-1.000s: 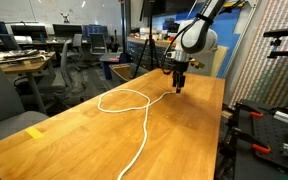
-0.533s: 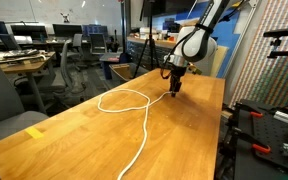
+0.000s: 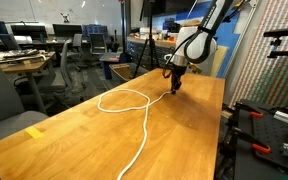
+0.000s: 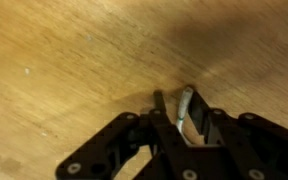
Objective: Make a knot with the cord
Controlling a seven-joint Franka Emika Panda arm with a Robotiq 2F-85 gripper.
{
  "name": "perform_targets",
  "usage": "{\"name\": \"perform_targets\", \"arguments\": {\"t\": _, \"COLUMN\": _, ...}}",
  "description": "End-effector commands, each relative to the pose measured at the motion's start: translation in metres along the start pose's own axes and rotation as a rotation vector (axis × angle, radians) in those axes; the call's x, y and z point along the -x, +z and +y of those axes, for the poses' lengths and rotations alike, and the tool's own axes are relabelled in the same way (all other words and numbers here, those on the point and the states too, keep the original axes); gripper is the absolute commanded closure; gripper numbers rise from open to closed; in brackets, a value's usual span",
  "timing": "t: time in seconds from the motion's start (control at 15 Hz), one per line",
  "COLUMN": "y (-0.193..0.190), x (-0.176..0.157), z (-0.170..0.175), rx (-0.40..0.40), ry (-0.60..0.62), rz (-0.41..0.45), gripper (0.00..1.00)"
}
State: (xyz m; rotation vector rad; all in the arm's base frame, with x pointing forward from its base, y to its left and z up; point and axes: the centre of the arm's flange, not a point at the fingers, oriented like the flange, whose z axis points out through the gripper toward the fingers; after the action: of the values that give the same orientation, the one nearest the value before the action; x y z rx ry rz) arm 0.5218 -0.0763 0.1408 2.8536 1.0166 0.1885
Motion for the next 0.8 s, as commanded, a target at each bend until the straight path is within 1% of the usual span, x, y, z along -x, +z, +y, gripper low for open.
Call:
{"name": "perform_targets", "arguments": {"t": 0.0, "y": 0.005, "x": 0.002, "z": 0.011, "rx": 0.041, "ry": 0.025, "rz": -0.016, "gripper": 0.73}}
{"name": "perform_targets", "arguments": {"t": 0.07, "y": 0.004, "x": 0.006, "z": 0.017, "rx": 0.045, "ry": 0.039, "rz": -0.022, "gripper": 0.74}}
{"name": "perform_targets", "arguments": {"t": 0.13, "y": 0.001, "x": 0.009, "z": 0.023, "rx": 0.047, "ry": 0.057, "rz": -0.022, "gripper": 0.79}}
{"name": "perform_targets", "arguments": {"t": 0.2, "y": -0.003, "x": 0.012, "z": 0.031, "rx": 0.039, "ry": 0.084, "rz": -0.021, "gripper": 0.89}}
{"name": "perform_targets", "arguments": {"t": 0.27, "y": -0.008, "x": 0.015, "z": 0.041, "rx": 0.030, "ry": 0.116, "rz": -0.018, "gripper": 0.94}}
{"name": "perform_targets", "arguments": {"t": 0.33, "y": -0.010, "x": 0.017, "z": 0.048, "rx": 0.030, "ry": 0.140, "rz": -0.015, "gripper": 0.97}}
{"name": "perform_targets", "arguments": {"t": 0.47, "y": -0.013, "x": 0.021, "z": 0.059, "rx": 0.010, "ry": 0.181, "rz": -0.020, "gripper": 0.90}}
{"name": "perform_targets", "arguments": {"t": 0.53, "y": -0.013, "x": 0.022, "z": 0.061, "rx": 0.011, "ry": 0.179, "rz": -0.023, "gripper": 0.68}}
{"name": "perform_targets", "arguments": {"t": 0.6, "y": -0.014, "x": 0.022, "z": 0.062, "rx": 0.019, "ry": 0.168, "rz": -0.020, "gripper": 0.64}}
{"name": "perform_targets", "arguments": {"t": 0.67, "y": -0.015, "x": 0.021, "z": 0.062, "rx": 0.025, "ry": 0.153, "rz": -0.023, "gripper": 0.58}}
{"name": "perform_targets", "arguments": {"t": 0.73, "y": -0.015, "x": 0.019, "z": 0.061, "rx": 0.029, "ry": 0.139, "rz": -0.026, "gripper": 0.49}}
